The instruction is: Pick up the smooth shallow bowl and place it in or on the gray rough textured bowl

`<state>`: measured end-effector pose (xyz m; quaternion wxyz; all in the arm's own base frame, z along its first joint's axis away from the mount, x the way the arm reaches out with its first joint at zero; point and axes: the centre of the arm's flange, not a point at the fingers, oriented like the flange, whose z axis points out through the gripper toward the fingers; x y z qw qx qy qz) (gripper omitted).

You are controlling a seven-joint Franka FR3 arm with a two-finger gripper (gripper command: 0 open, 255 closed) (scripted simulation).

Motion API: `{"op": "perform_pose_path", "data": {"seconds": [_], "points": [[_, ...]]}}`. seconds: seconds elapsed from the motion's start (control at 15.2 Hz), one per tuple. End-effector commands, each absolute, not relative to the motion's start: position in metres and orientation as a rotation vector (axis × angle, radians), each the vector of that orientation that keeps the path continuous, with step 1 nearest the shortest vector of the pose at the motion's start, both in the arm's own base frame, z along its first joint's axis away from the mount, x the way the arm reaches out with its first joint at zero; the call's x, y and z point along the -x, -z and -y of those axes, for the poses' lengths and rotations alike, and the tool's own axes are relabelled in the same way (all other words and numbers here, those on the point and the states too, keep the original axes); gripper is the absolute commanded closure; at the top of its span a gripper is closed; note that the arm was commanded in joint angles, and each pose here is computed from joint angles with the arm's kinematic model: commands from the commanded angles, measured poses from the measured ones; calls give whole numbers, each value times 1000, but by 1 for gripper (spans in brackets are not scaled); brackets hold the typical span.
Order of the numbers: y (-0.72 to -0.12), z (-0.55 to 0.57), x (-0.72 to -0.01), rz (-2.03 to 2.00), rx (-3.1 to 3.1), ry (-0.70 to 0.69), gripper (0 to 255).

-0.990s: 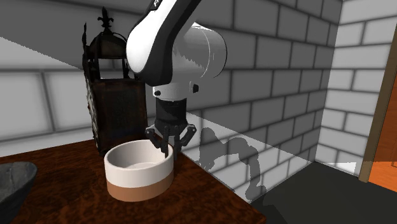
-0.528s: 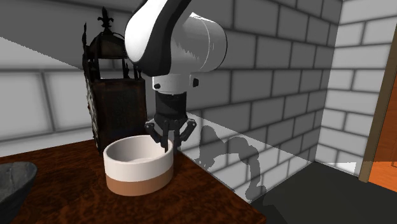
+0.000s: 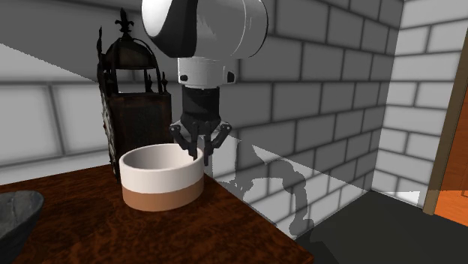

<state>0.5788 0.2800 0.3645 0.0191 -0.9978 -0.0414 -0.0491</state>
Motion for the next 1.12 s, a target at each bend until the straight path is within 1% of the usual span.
{"op": "perform_pose_path", "data": {"seconds": [0.0,1.06], "points": [[-375,-280,-579,129,3097,153,255],[-460,-280,-579,129,3097,153,255]]}}
